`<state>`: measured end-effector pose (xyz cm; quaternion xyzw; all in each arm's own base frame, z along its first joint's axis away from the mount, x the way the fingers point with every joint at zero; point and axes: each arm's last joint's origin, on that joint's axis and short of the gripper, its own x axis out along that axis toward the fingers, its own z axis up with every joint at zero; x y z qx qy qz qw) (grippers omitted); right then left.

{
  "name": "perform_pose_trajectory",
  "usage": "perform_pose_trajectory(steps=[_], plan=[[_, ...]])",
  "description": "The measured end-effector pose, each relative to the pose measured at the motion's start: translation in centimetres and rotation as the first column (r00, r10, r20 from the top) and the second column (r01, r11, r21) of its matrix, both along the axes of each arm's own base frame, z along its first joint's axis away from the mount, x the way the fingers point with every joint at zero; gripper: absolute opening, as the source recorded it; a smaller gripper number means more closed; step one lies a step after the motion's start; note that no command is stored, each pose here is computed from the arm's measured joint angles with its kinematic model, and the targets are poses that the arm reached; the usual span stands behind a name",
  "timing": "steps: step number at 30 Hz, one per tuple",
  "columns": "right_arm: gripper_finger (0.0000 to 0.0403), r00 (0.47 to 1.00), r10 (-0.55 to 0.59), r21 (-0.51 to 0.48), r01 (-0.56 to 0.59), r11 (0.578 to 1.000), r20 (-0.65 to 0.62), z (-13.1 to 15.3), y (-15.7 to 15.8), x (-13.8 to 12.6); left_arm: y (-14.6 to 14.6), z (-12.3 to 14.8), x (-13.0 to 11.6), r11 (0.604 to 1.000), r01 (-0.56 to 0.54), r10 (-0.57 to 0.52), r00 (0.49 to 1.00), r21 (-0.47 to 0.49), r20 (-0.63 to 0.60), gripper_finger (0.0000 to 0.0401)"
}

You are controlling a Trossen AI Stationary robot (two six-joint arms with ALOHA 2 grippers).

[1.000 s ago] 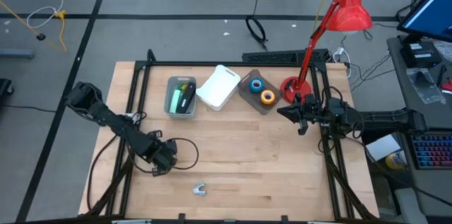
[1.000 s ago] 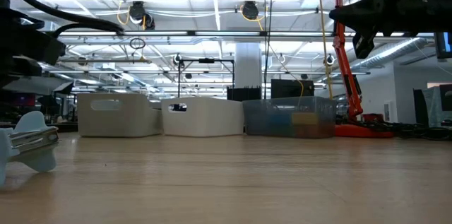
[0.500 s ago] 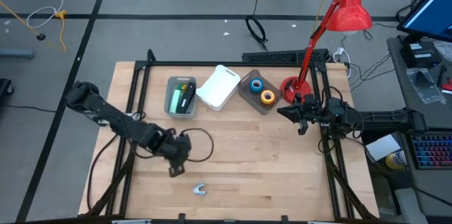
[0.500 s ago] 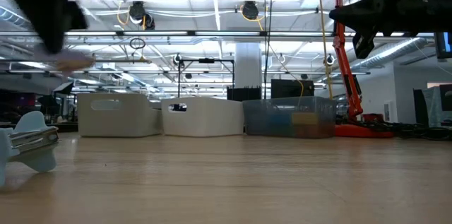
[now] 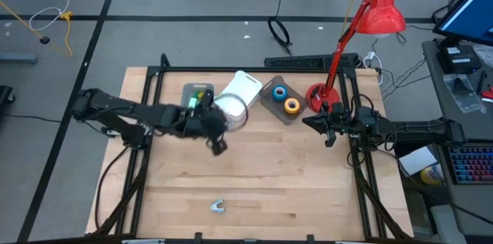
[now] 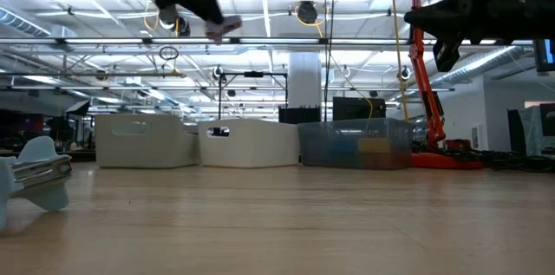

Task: Pick and place Stapler, Stapler remover, tape
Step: Put the purple staple remover into the white bin

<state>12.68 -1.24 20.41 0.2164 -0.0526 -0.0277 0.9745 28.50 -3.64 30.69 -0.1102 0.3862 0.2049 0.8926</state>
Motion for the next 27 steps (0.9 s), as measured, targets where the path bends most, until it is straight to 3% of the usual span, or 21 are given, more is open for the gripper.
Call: perform_pose_trajectory(steps=[9,12,17,27], plan=[[0.0001,1.0,0.002,0.016,-0.002,1.0,-0.003,0.0,0.0,0.0,7.2,-0.2,2.8,0.974,-0.218,0.207,0.967,0.067,0.149,0.0014],[0.0001,1.0,0.002,0.016,-0.002,1.0,-0.003,0.0,0.0,0.0,9.4,-1.2,3.4,0.958,-0.277,0.267,0.955,0.073,0.125,0.0014],[0.0001,1.0,0.002,0.025,-0.002,1.0,-0.007,-0.1,0.0,0.0,12.5,-3.6,4.4,0.946,-0.325,0.324,0.943,0.005,0.073,0.0014],[0.0001,1.0,0.001,0.041,-0.001,0.999,-0.01,-0.1,0.0,0.0,16.6,-9.4,5.9,0.92,-0.374,0.367,0.927,-0.117,-0.074,0.0014]])
